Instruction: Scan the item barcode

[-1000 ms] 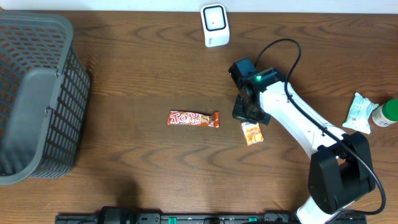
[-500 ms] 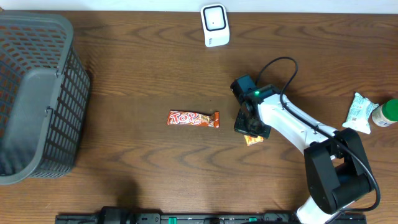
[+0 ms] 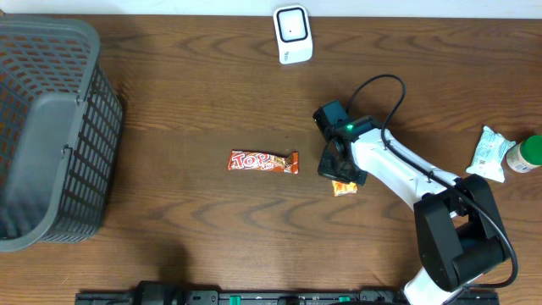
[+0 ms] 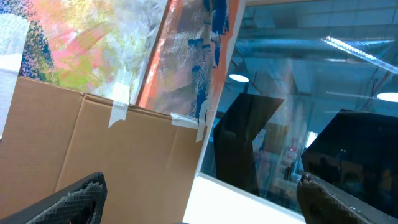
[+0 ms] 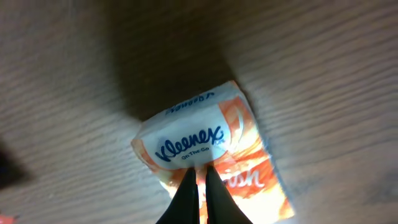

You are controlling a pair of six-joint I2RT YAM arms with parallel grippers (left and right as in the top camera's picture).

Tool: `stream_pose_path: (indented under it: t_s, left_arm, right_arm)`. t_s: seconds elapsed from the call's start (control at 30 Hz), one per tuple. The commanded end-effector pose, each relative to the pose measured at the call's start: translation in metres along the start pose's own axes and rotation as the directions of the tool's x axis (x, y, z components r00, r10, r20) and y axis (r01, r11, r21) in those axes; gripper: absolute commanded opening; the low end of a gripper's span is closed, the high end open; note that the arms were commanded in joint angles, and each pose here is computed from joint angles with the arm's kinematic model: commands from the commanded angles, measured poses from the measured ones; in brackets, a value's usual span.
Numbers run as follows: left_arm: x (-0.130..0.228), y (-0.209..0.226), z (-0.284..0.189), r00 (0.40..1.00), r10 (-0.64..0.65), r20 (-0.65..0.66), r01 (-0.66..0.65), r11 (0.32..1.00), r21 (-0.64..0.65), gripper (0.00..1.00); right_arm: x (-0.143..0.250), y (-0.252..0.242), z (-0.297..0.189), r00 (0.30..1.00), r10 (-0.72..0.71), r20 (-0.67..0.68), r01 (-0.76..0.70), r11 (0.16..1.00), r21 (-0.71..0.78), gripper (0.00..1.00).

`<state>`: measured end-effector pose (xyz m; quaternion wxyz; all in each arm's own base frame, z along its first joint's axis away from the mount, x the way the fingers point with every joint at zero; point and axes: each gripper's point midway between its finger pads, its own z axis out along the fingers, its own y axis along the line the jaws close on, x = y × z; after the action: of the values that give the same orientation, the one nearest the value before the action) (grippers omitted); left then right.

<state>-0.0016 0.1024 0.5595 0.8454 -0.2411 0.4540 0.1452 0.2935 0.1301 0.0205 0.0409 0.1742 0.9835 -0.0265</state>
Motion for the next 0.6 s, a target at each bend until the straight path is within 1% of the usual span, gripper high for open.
stream_pose_path:
  t_s: [0.0, 0.13, 0.23, 0.33, 0.43, 0.47, 0.5, 0.53, 0.57]
  left_arm:
    - [-0.002, 0.003, -0.002, 1.000, -0.008, 0.007, 0.008, 1.000, -0.013, 0.98]
    - [-0.002, 0.003, -0.002, 1.000, -0.008, 0.007, 0.008, 1.000, -0.013, 0.98]
    - [-0.002, 0.003, -0.002, 1.000, -0.008, 0.007, 0.008, 1.000, -0.013, 0.98]
    - [-0.002, 0.003, -0.002, 1.000, -0.008, 0.007, 0.008, 1.000, -0.013, 0.98]
    - [-0.002, 0.003, -0.002, 1.000, -0.008, 0.007, 0.008, 1.000, -0.013, 0.98]
    - [-0.002, 0.003, -0.002, 1.000, -0.008, 0.007, 0.008, 1.000, -0.013, 0.98]
    - [-0.002, 0.003, -0.002, 1.000, -0.008, 0.007, 0.008, 1.000, -0.013, 0.98]
    - [-0.002, 0.003, -0.002, 1.000, -0.008, 0.007, 0.008, 1.000, -0.013, 0.98]
    - [-0.002, 0.003, -0.002, 1.000, -0.008, 0.007, 0.008, 1.000, -0.013, 0.98]
  right_arm:
    - [-0.011, -0.017, 0.007, 0.996, -0.015, 0.086, 0.008, 0.997, 0.080, 0.02]
    - [-0.005, -0.015, 0.017, 0.997, -0.015, 0.075, 0.010, 0.998, 0.059, 0.01]
    - [-0.005, -0.011, 0.015, 0.997, -0.029, 0.069, 0.026, 0.999, 0.039, 0.01]
    - [-0.011, 0.011, -0.004, 0.989, -0.130, 0.064, 0.133, 0.990, -0.051, 0.01]
    - [-0.024, 0.025, -0.037, 0.985, -0.143, 0.092, 0.152, 0.983, -0.100, 0.01]
    - [-0.031, 0.029, -0.058, 0.984, -0.139, 0.114, 0.152, 0.982, -0.116, 0.07]
    - [-0.035, 0.032, -0.070, 0.982, -0.140, 0.129, 0.157, 0.980, -0.127, 0.20]
    - [-0.039, 0.034, -0.077, 0.979, -0.149, 0.142, 0.168, 0.977, -0.132, 0.24]
    - [-0.042, 0.037, -0.083, 0.975, -0.159, 0.158, 0.181, 0.974, -0.136, 0.24]
